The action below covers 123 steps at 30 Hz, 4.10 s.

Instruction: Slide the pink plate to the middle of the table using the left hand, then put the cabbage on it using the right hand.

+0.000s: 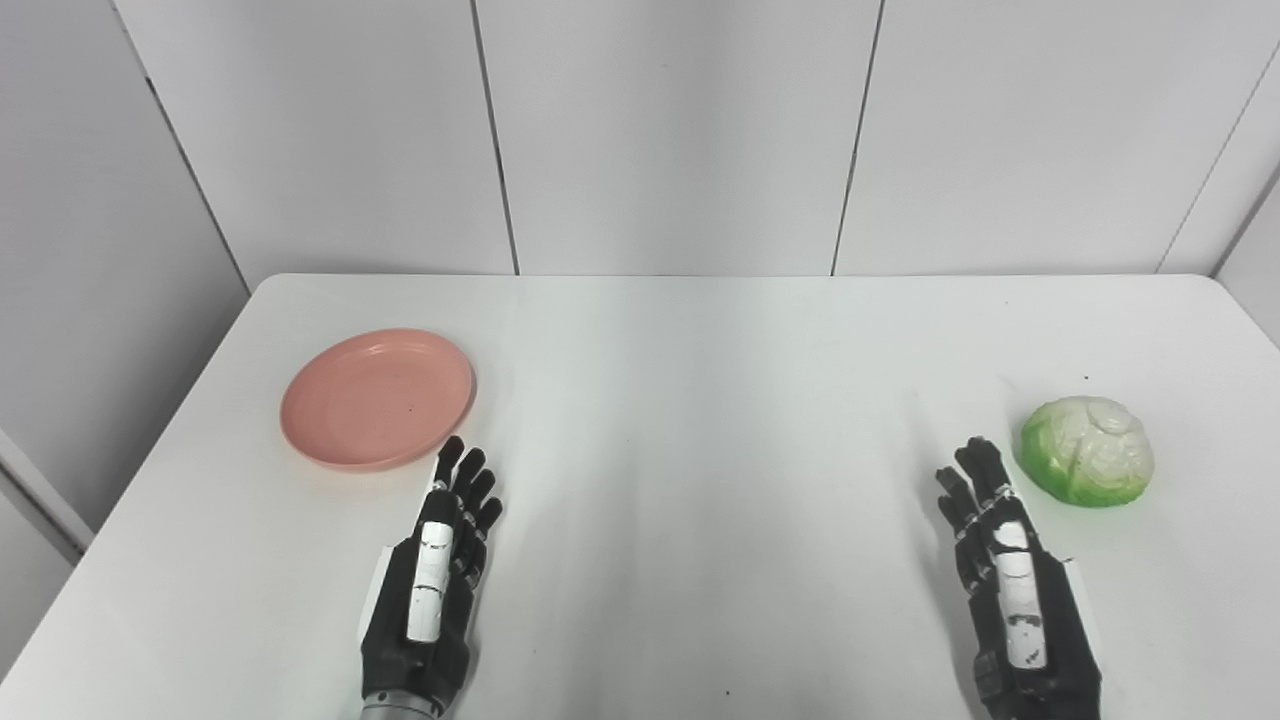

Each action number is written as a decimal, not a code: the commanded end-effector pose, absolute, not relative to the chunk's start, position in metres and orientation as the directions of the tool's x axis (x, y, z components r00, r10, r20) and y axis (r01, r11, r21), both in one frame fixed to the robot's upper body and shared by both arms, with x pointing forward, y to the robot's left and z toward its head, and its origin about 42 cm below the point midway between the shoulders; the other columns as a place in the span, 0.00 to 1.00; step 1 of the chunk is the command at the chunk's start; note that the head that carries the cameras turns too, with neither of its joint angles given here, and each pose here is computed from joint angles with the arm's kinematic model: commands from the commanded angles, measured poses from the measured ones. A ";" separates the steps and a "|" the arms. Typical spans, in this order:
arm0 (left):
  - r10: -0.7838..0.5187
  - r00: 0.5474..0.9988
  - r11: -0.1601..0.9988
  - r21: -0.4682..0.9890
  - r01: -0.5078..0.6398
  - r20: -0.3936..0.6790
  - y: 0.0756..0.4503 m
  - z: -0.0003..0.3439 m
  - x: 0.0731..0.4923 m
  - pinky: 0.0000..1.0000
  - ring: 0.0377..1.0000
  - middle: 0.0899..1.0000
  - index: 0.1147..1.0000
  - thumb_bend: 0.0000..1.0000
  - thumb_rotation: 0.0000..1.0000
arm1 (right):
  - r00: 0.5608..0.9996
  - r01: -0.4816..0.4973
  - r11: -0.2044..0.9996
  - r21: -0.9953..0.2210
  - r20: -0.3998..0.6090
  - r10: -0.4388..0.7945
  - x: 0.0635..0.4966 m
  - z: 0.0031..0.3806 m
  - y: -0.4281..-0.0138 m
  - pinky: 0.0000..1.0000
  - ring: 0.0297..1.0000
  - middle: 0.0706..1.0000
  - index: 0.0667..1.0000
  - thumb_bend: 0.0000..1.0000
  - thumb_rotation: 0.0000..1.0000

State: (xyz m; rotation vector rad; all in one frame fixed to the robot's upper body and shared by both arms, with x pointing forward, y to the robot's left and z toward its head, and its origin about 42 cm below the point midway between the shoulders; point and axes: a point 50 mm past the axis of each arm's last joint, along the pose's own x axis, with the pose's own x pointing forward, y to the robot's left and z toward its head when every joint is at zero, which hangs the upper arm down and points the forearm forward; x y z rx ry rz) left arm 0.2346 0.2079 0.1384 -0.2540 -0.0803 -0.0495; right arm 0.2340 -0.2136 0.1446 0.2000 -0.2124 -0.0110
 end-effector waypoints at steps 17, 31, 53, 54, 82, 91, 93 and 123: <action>-0.030 0.994 0.985 -0.168 0.048 0.107 0.205 0.144 0.221 1.00 1.00 1.00 1.00 0.92 0.82 | 0.986 0.009 0.980 0.201 0.161 -0.042 0.211 0.141 -0.236 0.97 0.94 0.96 0.94 0.87 0.90; -0.035 0.994 0.984 -0.172 0.054 0.107 0.206 0.138 0.216 1.00 1.00 1.00 1.00 0.88 0.82 | 0.986 0.000 0.983 0.186 0.165 -0.031 0.206 0.133 -0.236 0.98 0.95 0.97 0.95 0.86 0.92; -0.034 0.995 0.988 -0.147 0.047 0.095 0.170 0.109 0.217 1.00 0.99 0.99 1.00 0.87 0.84 | 0.990 0.003 0.979 0.205 0.136 -0.031 0.205 0.104 -0.268 1.00 0.98 0.99 0.97 0.83 0.95; -0.033 0.995 0.988 -0.150 0.047 0.093 0.166 0.105 0.217 1.00 0.99 0.99 1.00 0.85 0.84 | 0.991 0.005 0.978 0.210 0.131 -0.033 0.206 0.100 -0.272 1.00 0.98 1.00 0.98 0.83 0.96; 0.078 0.847 0.996 -0.079 -0.042 0.526 0.195 0.181 0.289 0.76 0.81 0.81 0.76 0.86 0.79 | 0.994 -0.035 0.980 0.194 0.105 0.014 0.228 0.070 -0.269 1.00 0.98 1.00 0.97 0.85 1.00; 0.072 0.734 0.988 0.051 -0.145 0.676 0.277 0.299 0.382 0.76 0.79 0.79 0.72 0.90 0.81 | 0.994 -0.037 0.981 0.189 0.107 0.017 0.225 0.074 -0.263 0.99 0.95 0.98 0.94 0.93 0.97; 0.080 0.735 0.980 0.081 -0.181 0.673 0.298 0.312 0.400 0.77 0.79 0.79 0.72 0.89 0.82 | 0.994 -0.038 0.982 0.187 0.110 0.017 0.225 0.075 -0.263 0.99 0.95 0.98 0.94 0.95 0.96; 0.309 0.946 0.951 -0.002 -0.310 0.096 0.445 0.185 0.478 0.78 0.81 0.78 0.72 0.82 0.74 | 0.992 -0.045 0.989 0.141 0.126 0.027 0.210 0.091 -0.262 0.94 0.90 0.94 0.91 0.92 0.95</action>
